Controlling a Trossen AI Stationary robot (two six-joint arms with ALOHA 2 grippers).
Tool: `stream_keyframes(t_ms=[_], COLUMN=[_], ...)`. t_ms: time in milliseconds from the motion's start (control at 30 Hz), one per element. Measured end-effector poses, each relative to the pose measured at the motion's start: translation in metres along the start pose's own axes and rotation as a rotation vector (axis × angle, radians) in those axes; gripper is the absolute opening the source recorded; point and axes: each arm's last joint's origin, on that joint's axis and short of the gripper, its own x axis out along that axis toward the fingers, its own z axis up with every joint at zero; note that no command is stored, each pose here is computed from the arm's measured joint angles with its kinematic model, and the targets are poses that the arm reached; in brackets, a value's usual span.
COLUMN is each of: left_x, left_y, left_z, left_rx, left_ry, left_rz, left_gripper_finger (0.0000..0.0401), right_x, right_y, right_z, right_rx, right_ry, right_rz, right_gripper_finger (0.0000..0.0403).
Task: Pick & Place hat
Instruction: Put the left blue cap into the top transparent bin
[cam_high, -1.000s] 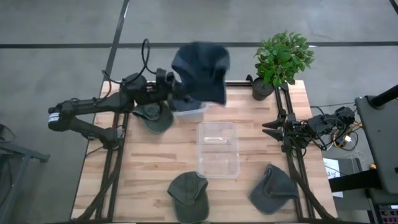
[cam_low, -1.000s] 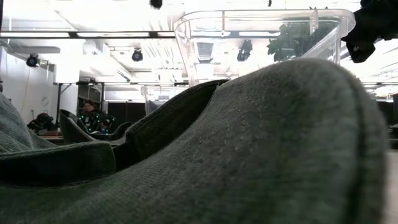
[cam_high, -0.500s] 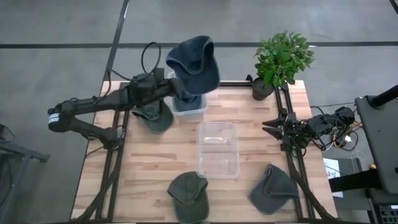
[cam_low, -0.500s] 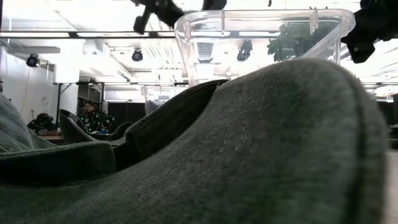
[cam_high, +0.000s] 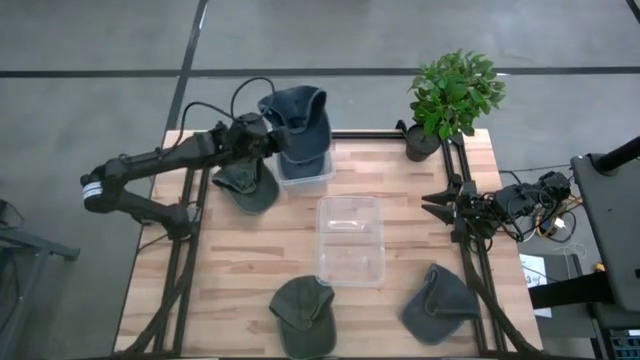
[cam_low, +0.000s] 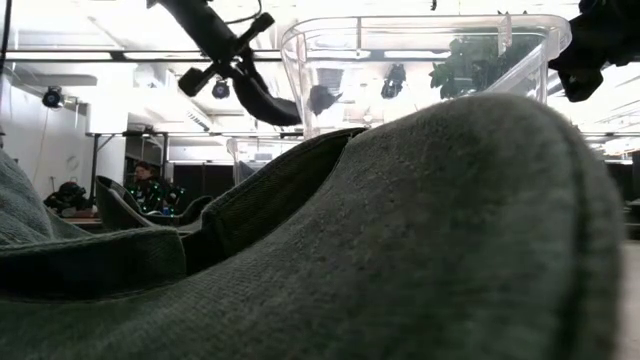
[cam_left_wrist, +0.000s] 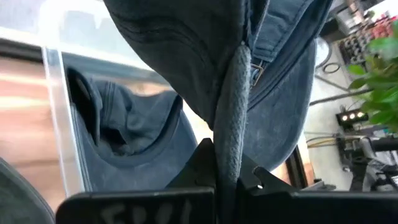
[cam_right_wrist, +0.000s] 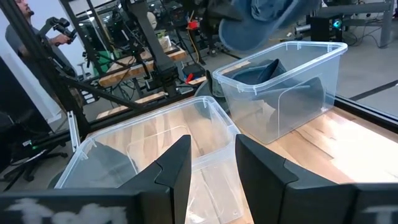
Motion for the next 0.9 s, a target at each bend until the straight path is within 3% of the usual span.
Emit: stream_keyframes(t_ms=[300,500,900], left_x=[0.038,0.041,0.041], left_y=[0.008,0.013,0.015], left_z=[-0.02,-0.021,-0.021], left_rx=[0.024,0.013,0.01], left_ry=[0.153,0.15,0.152], left_rz=[0.089,0.15,0.16], left_gripper_finger=[0.0003,0.0009,0.0018], right_x=[0.0,0.0,0.0], right_y=[0.0,0.0,0.0], right_z=[0.0,0.0,0.0], right_rx=[0.0,0.001,0.001], right_ry=[0.0,-0.001,-0.001], right_rz=[0.001,0.001,0.001], right_gripper_finger=[0.0118,0.0118,0.0118])
